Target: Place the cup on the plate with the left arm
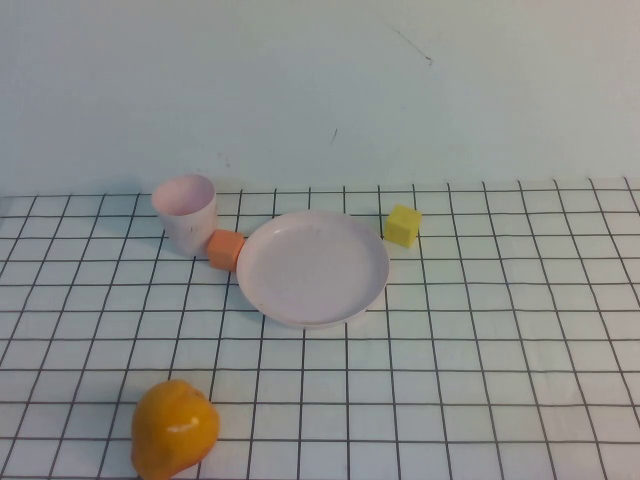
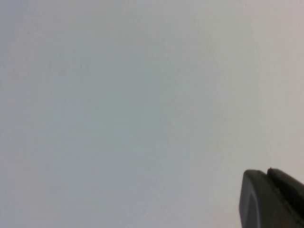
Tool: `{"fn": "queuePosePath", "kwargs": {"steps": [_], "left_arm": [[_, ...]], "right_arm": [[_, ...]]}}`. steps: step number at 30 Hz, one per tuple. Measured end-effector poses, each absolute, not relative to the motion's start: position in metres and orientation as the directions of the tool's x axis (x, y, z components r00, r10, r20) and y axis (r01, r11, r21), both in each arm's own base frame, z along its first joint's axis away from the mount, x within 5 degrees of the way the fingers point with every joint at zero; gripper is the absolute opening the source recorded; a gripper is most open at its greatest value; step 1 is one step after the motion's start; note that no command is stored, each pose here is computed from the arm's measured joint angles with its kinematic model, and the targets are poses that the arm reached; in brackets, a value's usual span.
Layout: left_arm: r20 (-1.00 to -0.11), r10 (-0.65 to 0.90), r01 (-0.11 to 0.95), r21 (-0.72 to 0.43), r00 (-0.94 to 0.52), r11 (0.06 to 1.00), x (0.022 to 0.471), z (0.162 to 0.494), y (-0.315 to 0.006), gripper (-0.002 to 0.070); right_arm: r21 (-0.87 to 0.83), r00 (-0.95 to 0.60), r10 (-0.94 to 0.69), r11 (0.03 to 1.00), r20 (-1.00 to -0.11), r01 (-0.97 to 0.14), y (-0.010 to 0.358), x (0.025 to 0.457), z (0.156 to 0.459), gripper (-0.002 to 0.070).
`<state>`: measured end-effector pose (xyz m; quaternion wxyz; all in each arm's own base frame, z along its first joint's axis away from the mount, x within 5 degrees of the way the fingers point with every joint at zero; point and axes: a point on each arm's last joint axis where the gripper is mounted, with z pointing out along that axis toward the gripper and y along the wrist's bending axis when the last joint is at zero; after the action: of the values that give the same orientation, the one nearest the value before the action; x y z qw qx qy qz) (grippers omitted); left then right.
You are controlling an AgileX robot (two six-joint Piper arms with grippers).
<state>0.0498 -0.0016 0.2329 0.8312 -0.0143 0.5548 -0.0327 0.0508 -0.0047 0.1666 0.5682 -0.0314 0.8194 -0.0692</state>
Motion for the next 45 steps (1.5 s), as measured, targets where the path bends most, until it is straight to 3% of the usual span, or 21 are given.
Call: {"fn": "queuePosePath", "kwargs": {"steps": [5, 13, 24, 31, 34, 45], "left_arm": [[-0.896, -0.204, 0.055, -0.198, 0.395, 0.979, 0.049, 0.234, 0.002, -0.0003], [-0.898, -0.240, 0.058, -0.236, 0.368, 0.970, 0.049, 0.239, 0.003, -0.0003], [-0.963, -0.217, 0.038, -0.213, 0.161, 0.976, 0.037, 0.345, -0.001, -0.0002], [-0.965, -0.177, -0.022, -0.176, -0.195, 0.984, 0.093, 0.388, -0.001, -0.0002], [-0.954, -0.144, -0.027, -0.142, -0.262, 0.989, 0.127, 0.396, -0.001, -0.0002], [-0.894, -0.176, -0.049, -0.171, -0.411, 0.984, 0.218, 0.358, -0.001, -0.0002]], "right_arm": [[-0.149, -0.352, -0.130, 0.988, -0.927, 0.027, -0.005, 0.051, 0.167, -0.0002], [-0.149, -0.352, -0.130, 0.988, -0.927, 0.027, -0.005, 0.051, 0.167, -0.0002], [-0.149, -0.352, -0.130, 0.988, -0.927, 0.027, -0.005, 0.051, 0.167, -0.0002], [-0.149, -0.352, -0.130, 0.988, -0.927, 0.027, -0.005, 0.051, 0.167, -0.0002], [-0.149, -0.352, -0.130, 0.988, -0.927, 0.027, -0.005, 0.051, 0.167, -0.0002], [-0.149, -0.352, -0.130, 0.988, -0.927, 0.027, -0.005, 0.051, 0.167, -0.0002]]}}
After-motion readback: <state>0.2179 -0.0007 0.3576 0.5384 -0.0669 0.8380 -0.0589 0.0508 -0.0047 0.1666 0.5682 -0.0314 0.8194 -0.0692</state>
